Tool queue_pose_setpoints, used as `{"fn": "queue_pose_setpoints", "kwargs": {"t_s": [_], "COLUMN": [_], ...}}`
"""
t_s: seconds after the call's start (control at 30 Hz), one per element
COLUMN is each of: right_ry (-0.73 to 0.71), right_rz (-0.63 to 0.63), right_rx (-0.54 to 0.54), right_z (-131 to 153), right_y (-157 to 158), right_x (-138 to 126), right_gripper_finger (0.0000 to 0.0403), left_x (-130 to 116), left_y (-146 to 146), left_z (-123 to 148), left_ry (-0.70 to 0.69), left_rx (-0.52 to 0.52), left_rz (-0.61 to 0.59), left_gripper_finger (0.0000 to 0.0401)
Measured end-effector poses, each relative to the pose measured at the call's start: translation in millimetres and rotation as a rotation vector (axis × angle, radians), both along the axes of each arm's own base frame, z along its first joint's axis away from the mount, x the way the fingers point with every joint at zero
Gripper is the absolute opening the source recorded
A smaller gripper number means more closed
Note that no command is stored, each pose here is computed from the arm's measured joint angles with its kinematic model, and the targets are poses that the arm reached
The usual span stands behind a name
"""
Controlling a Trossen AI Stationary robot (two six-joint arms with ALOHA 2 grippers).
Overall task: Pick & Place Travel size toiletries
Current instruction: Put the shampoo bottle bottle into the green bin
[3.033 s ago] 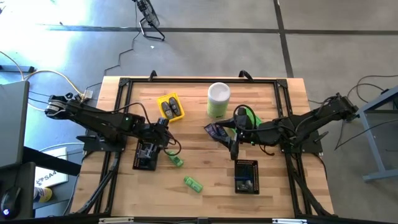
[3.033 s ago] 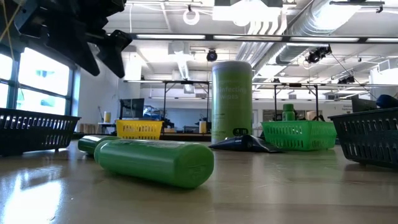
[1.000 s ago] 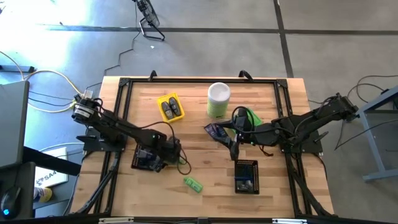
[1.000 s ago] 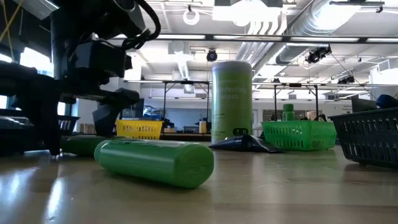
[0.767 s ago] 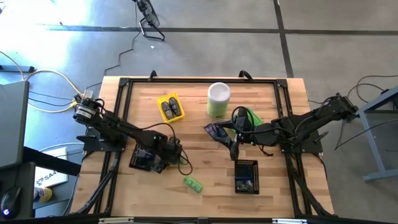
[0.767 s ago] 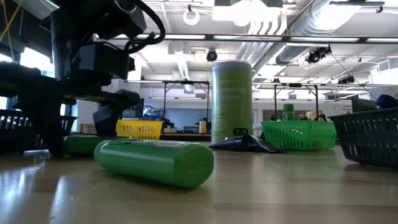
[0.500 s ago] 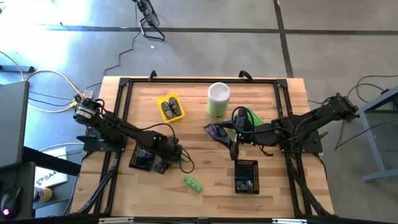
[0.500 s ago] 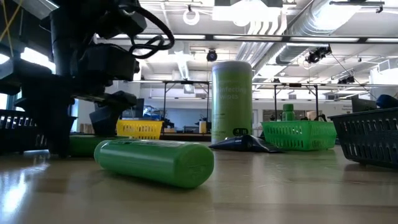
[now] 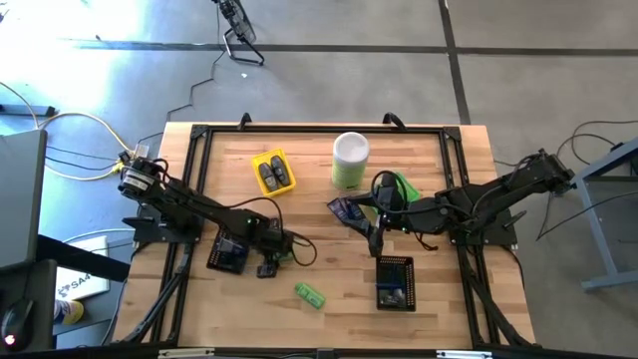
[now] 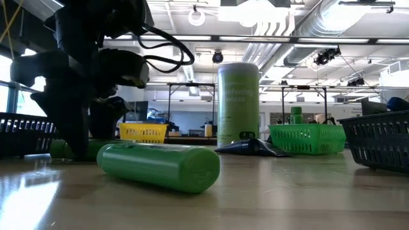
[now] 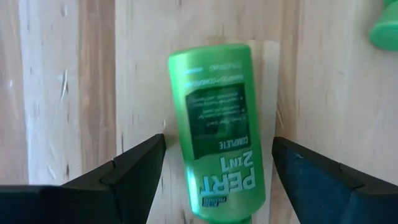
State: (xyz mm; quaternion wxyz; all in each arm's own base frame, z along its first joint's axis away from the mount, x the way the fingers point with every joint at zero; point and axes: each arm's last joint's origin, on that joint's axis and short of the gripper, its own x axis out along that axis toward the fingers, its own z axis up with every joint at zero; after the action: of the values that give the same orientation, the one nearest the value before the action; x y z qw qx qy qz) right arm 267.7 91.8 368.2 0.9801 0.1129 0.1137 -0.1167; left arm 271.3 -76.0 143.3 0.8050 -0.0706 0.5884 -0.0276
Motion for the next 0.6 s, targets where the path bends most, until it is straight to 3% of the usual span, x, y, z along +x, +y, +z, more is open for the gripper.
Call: {"fn": "queue_pose_setpoints", "kwargs": {"t_s": [0.23,0.6], "right_ry": [0.015,0.016], "right_rz": [0.003,0.005], "right_rx": [-0.007,-0.013], "right_z": [-1.4,-1.4], "right_y": [-0.1,-0.1], "right_x": [-0.4,-0.4], "right_gripper_finger": [0.0258,0.0258], "left_x": [-3.8,-3.8], "left_y": [1.1,1.1], "left_z": [-1.3,-1.5], "left_ry": [0.051,0.048], "left_rx": [-0.015,-0.013], "left_rz": [0.089,0.086], "left_gripper_finger": [0.0293,0.0293]}}
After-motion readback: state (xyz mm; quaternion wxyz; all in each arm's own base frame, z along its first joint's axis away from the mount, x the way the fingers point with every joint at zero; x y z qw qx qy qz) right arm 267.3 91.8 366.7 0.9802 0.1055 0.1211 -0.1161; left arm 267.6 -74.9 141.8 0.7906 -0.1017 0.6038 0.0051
